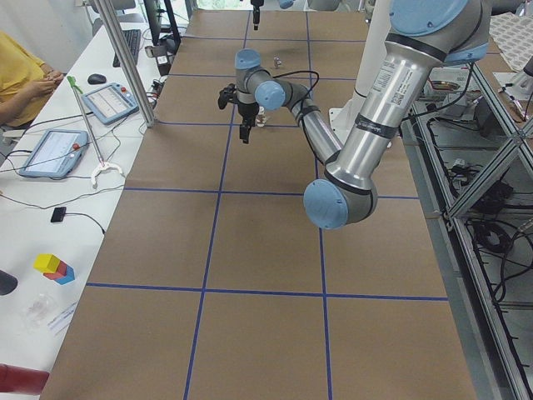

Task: Assemble PPR valve and pipe with both arms
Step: 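Set the valve upright at the table center and withdraw the left arm, then grasp the small silver pipe fitting with the right gripper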

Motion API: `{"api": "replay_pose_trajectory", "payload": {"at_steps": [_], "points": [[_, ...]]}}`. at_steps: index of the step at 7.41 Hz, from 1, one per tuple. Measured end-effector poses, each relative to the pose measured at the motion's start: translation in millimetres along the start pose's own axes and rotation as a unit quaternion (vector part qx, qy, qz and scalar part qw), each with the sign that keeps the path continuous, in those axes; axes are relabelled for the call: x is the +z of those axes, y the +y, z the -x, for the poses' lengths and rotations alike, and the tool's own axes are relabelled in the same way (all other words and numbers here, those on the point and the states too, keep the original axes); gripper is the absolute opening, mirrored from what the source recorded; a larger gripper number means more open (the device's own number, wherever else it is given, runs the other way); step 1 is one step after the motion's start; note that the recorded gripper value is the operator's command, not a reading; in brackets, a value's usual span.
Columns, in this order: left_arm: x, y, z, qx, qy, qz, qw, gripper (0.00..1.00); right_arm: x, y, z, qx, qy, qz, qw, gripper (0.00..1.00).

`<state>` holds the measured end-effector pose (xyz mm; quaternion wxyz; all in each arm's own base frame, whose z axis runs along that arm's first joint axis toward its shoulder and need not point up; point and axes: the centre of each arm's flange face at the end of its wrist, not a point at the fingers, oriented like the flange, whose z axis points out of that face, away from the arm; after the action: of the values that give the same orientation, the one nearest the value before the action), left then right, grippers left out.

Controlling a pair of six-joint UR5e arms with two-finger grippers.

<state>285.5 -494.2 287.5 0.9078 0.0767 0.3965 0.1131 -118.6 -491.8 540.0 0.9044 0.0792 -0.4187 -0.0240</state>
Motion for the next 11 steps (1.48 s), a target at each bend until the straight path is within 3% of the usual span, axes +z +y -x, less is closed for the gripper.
{"api": "replay_pose_trajectory", "payload": {"at_steps": [2,4,6,8,10,11], "points": [[-29.1,24.5,146.3,0.063,0.016,0.017,0.9977,0.99,31.4,21.1,38.0,0.010,-0.020,0.006,0.9997,1.00],[-43.6,66.0,257.0,0.100,0.009,0.019,0.9947,0.99,51.2,51.7,72.9,0.013,-0.015,0.016,0.9997,1.00],[-45.2,95.0,312.6,0.118,0.003,0.023,0.9928,0.99,68.1,84.0,115.3,0.024,0.002,0.015,0.9996,1.00],[-44.0,101.0,323.6,0.120,0.003,0.026,0.9925,0.99,90.3,109.7,129.9,0.019,0.033,0.009,0.9992,0.98],[-42.3,101.6,326.1,0.118,0.003,0.027,0.9926,0.99,95.8,119.4,124.8,0.016,0.045,0.011,0.9988,0.55],[-41.9,101.7,326.6,0.118,0.003,0.027,0.9927,0.99,96.5,120.1,124.8,0.014,0.046,0.011,0.9988,0.54]]}}
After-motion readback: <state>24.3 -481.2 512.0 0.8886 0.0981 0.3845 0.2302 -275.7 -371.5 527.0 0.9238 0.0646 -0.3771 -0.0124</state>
